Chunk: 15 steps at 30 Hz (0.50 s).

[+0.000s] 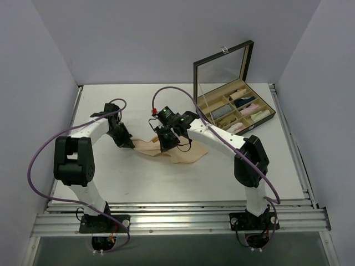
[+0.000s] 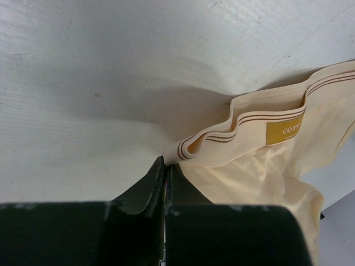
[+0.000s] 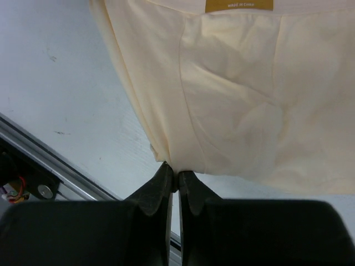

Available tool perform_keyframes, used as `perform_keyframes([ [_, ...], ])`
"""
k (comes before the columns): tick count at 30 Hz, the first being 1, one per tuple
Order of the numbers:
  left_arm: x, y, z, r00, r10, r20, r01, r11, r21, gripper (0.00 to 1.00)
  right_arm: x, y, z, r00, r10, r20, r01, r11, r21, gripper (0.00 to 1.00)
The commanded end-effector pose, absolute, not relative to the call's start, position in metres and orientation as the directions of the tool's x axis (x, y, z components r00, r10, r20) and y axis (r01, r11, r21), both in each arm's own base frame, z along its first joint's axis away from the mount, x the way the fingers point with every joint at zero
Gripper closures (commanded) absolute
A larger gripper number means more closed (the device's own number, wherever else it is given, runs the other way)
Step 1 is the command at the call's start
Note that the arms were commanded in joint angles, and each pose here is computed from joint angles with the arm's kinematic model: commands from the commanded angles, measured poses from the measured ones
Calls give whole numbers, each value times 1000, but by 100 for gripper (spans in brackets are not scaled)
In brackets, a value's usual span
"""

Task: Roll the underwear
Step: Flatten the underwear

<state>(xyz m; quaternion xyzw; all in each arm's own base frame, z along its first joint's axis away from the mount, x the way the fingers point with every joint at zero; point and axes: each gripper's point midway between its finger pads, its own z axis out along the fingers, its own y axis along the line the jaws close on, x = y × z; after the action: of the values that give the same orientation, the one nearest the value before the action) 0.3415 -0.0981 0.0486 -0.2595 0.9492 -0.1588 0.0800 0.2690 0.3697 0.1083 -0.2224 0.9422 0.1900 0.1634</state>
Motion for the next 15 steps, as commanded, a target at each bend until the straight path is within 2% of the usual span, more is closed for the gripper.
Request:
perform_keyframes([
  [1, 365, -90, 61, -837, -521, -169, -443, 825, -352, 98, 277, 359, 106, -863, -377, -336, -480, 819, 314, 99],
  [3, 382, -89, 60, -826, -527, -198, -436, 822, -367, 98, 294, 350, 94, -874, -361, -324, -459, 833, 308, 93],
  [4, 388, -90, 59, -825, -526, -206, -430, 822, -374, 98, 297, 346, 79, -878, -376, -296, -460, 835, 303, 83],
  [7, 408, -91, 55, -829, -515, -218, -413, 827, -382, 98, 307, 336, 77, -878, -386, -284, -460, 846, 271, 69],
  [8, 409, -91, 48, -838, -509, -198, -418, 831, -368, 98, 311, 335, 84, -876, -379, -299, -459, 846, 271, 68],
  [12, 426, -90, 56, -845, -481, -232, -383, 849, -363, 98, 329, 316, 109, -886, -287, -365, -391, 885, 252, 64],
  [15, 429, -86, 56, -848, -475, -236, -385, 857, -343, 98, 338, 290, 90, -907, -219, -360, -299, 937, 183, 66],
])
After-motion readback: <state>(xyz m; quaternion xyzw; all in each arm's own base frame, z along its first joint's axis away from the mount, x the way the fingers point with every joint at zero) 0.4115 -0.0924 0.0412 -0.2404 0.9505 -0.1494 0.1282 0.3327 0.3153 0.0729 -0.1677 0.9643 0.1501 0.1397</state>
